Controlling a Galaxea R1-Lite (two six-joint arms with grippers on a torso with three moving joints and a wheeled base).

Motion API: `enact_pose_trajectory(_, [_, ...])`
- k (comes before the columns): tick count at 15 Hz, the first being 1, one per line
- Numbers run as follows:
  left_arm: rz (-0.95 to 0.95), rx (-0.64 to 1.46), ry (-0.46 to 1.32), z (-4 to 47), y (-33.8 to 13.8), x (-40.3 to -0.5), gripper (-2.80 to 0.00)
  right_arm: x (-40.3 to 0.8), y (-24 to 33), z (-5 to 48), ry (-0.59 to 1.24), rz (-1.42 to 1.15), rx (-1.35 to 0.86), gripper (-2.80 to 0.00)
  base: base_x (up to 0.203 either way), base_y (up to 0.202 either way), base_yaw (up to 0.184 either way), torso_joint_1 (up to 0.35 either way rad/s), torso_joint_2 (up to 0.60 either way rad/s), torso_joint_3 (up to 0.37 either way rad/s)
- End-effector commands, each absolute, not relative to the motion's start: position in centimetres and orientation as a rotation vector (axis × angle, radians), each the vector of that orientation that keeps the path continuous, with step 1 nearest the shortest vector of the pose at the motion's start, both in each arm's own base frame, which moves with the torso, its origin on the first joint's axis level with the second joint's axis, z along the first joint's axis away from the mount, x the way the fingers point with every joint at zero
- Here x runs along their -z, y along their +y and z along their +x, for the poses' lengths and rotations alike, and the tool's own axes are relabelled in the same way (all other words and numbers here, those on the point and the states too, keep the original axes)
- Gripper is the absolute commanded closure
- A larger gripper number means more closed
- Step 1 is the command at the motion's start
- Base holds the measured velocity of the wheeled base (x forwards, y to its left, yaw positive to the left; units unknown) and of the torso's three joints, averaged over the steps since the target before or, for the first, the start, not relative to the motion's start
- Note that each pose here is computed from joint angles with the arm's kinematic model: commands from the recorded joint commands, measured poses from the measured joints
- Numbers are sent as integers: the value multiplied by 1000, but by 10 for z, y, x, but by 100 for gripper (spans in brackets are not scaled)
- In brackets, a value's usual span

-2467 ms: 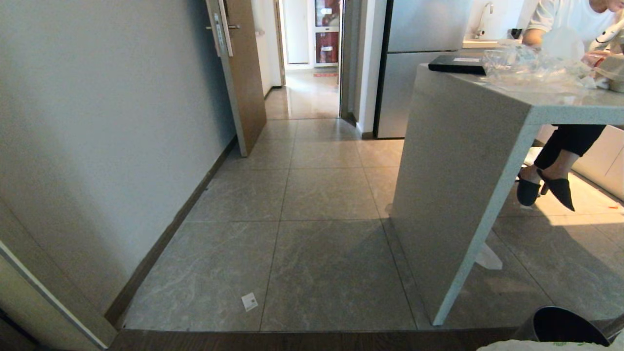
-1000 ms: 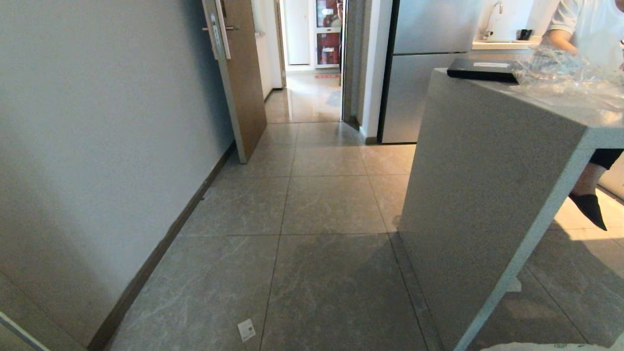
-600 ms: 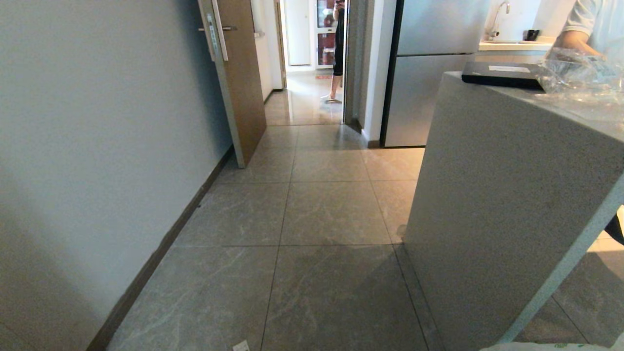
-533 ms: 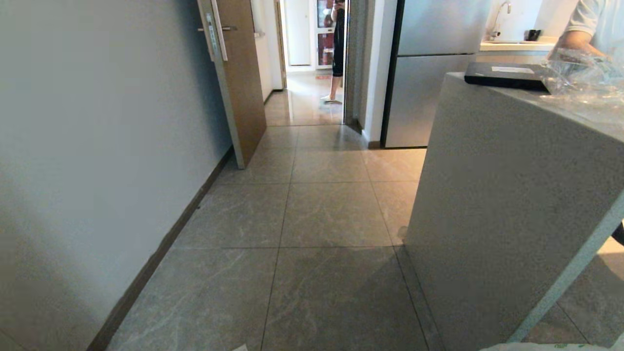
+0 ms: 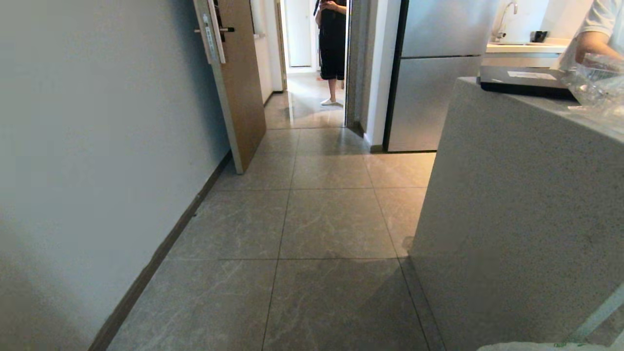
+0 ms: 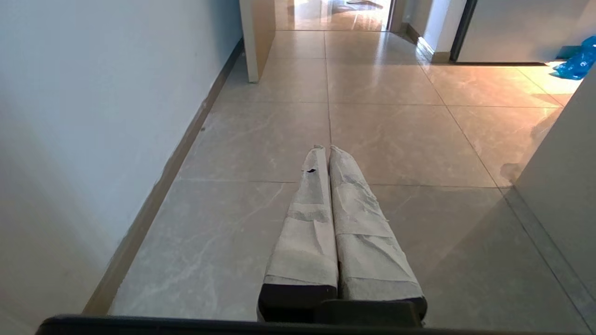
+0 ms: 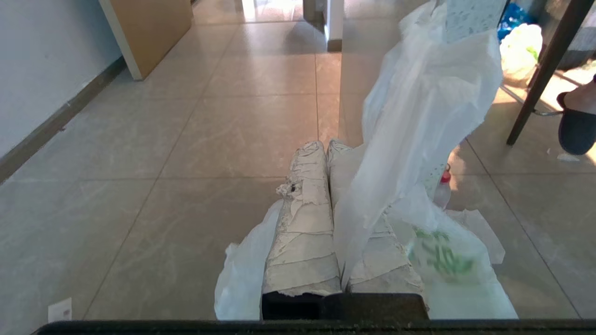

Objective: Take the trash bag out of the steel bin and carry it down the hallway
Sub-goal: Put the trash bag at the door

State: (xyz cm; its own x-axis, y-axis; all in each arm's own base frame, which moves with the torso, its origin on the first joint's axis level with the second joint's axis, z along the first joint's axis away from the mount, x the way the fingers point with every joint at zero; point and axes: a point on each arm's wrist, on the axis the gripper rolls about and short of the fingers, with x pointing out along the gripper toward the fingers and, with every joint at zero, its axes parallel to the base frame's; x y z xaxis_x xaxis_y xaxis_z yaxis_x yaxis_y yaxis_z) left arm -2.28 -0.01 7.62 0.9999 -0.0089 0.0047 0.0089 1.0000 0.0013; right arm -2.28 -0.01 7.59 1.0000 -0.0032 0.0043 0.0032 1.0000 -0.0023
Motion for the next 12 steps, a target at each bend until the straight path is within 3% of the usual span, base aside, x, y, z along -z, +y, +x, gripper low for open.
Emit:
enact_pose_trajectory(1, [2, 9, -6, -23, 0, -76, 0, -76, 0, -23, -3, -3, 3, 0, 0, 0, 0, 0, 0, 0])
enact_pose_trajectory(12, [2, 9, -6, -23, 0, -76, 0, -76, 0, -23, -3, -3, 3, 0, 0, 0, 0, 0, 0, 0])
